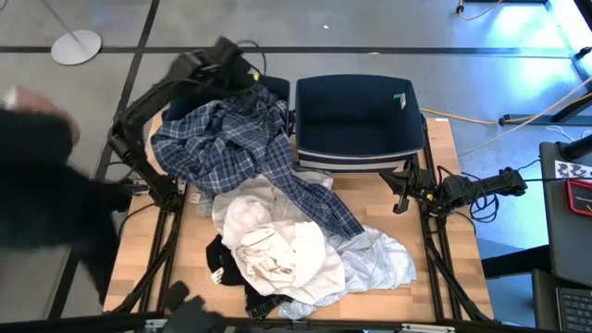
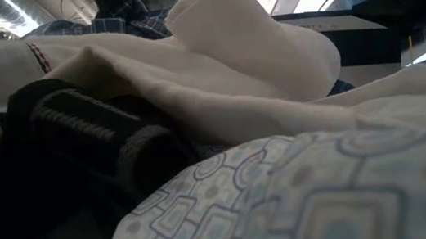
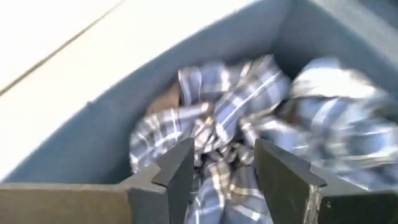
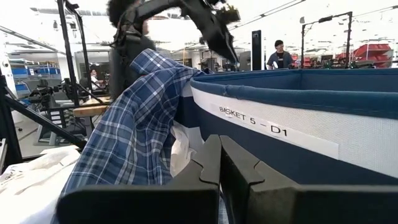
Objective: Sort clothes
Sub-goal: Put the long sleeve plaid shirt into the left blue laundry bin
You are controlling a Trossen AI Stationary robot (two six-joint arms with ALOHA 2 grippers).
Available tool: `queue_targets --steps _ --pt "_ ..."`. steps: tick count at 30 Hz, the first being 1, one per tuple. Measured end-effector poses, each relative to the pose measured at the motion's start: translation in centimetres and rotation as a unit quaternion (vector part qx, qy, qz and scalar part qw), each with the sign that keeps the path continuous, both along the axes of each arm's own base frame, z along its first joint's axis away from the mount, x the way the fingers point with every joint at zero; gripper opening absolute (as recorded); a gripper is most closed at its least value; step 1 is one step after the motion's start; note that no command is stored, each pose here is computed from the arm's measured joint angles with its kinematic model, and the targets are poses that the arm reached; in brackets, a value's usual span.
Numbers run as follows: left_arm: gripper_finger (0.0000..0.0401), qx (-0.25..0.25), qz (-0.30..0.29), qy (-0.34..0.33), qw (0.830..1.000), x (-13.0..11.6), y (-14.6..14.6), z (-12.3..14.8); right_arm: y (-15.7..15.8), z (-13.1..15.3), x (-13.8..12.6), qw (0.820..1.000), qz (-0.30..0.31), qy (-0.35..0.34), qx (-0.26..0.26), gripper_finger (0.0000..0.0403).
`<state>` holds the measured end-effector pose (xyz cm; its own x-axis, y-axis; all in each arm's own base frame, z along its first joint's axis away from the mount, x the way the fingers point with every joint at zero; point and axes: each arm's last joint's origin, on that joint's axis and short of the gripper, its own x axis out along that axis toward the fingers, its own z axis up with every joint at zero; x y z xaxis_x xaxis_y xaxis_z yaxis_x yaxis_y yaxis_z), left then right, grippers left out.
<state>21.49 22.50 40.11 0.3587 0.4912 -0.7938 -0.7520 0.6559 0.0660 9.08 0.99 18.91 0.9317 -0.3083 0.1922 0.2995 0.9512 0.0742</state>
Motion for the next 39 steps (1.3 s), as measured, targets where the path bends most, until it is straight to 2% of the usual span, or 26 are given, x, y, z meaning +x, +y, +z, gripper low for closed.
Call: queue_targets --steps 5,10,17,21,27,31,33,36,39 --pt "0.0156 0.048 -0.037 -0.062 0.996 -1.0 -3.9 4.2 0.0 0.0 0.0 1.000 0.000 0.000 0.000 0.0005" --pt "0.0155 0.048 -0.142 -0.099 0.984 0.5 -8.9 5.6 0.0 0.1 0.0 1.000 0.000 -0.004 0.001 0.0005" --pt "0.0155 0.058 -0.320 -0.097 0.941 4.2 -17.1 5.5 0.0 0.1 0.0 1.000 0.000 -0.004 0.001 0.0005" --pt "0.0155 0.087 -0.385 -0.057 0.917 6.5 -21.4 4.3 0.0 0.1 0.0 1.000 -0.001 -0.004 0.001 0.0005" --pt "0.0155 0.122 -0.440 0.023 0.889 10.3 -25.8 1.0 0.0 0.1 0.0 1.000 -0.001 -0.004 0.001 0.0005" --pt "0.0155 0.142 -0.498 0.090 0.851 12.9 -28.4 -2.3 0.0 0.1 0.0 1.000 0.000 -0.003 0.001 0.0005" --pt "0.0155 0.162 -0.518 0.120 0.831 14.0 -29.6 -3.7 0.0 0.1 0.0 1.000 -0.001 -0.003 0.001 0.0005" --pt "0.0155 0.193 -0.529 0.162 0.811 15.2 -30.5 -5.5 0.0 0.0 0.0 1.000 -0.001 -0.003 0.001 0.0005" --pt "0.0155 0.198 -0.531 0.188 0.802 16.2 -30.6 -7.0 0.0 0.1 0.0 1.000 0.000 -0.003 0.001 0.0005"
